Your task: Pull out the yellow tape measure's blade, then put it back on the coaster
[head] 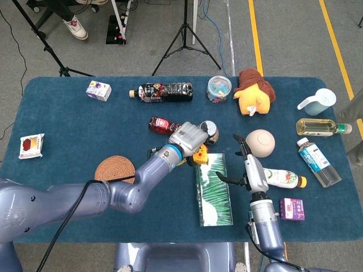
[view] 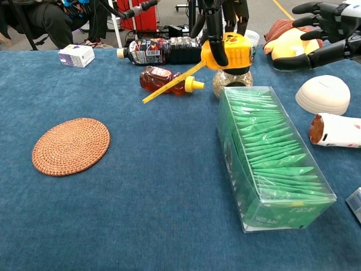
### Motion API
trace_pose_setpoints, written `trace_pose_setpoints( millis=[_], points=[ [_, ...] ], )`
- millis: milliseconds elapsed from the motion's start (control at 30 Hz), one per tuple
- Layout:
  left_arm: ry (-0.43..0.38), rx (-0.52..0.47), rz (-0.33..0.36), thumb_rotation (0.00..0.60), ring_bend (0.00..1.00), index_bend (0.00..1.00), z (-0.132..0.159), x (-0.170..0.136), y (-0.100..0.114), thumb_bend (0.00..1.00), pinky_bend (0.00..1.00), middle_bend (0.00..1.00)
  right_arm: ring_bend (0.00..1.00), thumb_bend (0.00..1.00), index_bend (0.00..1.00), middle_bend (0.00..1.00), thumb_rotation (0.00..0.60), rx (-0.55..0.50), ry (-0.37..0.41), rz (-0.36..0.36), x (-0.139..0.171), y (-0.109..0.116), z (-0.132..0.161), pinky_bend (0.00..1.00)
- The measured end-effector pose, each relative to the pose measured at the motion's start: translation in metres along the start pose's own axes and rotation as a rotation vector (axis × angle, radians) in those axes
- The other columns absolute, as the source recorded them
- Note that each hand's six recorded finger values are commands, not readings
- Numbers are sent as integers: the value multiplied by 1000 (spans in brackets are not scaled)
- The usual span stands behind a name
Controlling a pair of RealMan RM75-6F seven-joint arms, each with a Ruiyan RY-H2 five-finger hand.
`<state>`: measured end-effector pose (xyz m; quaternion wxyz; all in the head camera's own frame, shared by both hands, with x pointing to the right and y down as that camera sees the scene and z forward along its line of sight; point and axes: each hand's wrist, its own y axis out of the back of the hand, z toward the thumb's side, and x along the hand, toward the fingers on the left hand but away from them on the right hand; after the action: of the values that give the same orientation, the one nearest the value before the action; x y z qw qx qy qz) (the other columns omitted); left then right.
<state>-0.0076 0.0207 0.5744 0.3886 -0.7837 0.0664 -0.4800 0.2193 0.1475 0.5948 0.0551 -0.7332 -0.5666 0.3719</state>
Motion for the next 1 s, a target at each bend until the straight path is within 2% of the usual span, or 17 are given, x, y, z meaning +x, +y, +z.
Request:
trace_pose_setpoints(
  millis=[467,1000],
  points=[
    [-10,-24,-11,591,517,595,14,4,3,335,523,511,73,202,0,52,577,12,1,18,-4,-17,6,209],
    [-11,-13,-30,590,528,595,15,2,-1,333,533,513,73,204,0,53,577,14,-10,12,-8,-21,5,209]
  ],
)
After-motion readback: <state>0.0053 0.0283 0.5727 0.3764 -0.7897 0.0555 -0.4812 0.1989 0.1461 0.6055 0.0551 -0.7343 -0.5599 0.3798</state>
